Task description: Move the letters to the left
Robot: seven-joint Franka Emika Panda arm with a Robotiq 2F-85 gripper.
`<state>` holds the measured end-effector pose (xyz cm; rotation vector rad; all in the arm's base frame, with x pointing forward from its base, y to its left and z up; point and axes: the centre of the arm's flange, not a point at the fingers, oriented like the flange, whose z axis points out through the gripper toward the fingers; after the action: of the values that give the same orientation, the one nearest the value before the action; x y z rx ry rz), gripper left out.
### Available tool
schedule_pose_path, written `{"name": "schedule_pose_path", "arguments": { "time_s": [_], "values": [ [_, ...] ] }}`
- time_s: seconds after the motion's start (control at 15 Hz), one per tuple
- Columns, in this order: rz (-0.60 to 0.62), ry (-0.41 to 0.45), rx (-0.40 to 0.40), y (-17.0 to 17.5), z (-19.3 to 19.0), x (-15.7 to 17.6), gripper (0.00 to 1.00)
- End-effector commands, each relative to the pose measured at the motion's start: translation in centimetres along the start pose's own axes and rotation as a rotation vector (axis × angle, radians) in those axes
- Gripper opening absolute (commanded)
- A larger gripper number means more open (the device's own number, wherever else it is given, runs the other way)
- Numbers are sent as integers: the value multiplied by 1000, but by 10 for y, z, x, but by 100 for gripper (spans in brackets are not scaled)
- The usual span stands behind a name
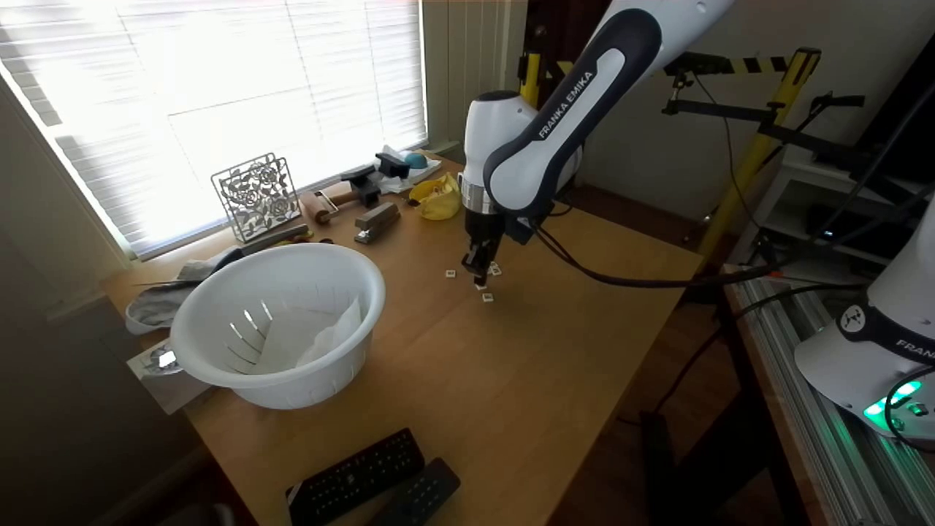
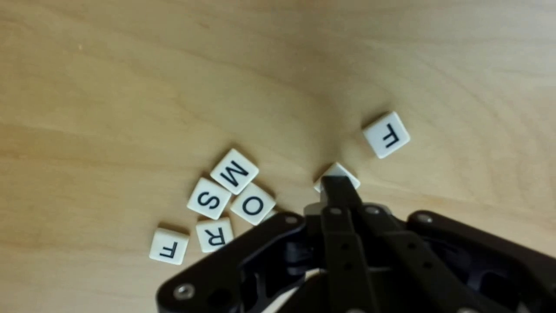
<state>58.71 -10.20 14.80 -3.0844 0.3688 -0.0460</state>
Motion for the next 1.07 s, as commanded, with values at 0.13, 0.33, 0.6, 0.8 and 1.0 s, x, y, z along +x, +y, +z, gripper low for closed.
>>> {"name": "schedule_pose_path", "arguments": {
  "time_s": [0.13,0.33,0.6,0.8,1.0],
  "values": [
    [62,-55,32,0,18,-23,0],
    [77,-59,35,1,19,-25,0],
    [89,-62,32,1,21,-24,0],
    [100,-60,31,2,21,-22,0],
    [114,-62,32,0,22,-20,0]
  ]
}}
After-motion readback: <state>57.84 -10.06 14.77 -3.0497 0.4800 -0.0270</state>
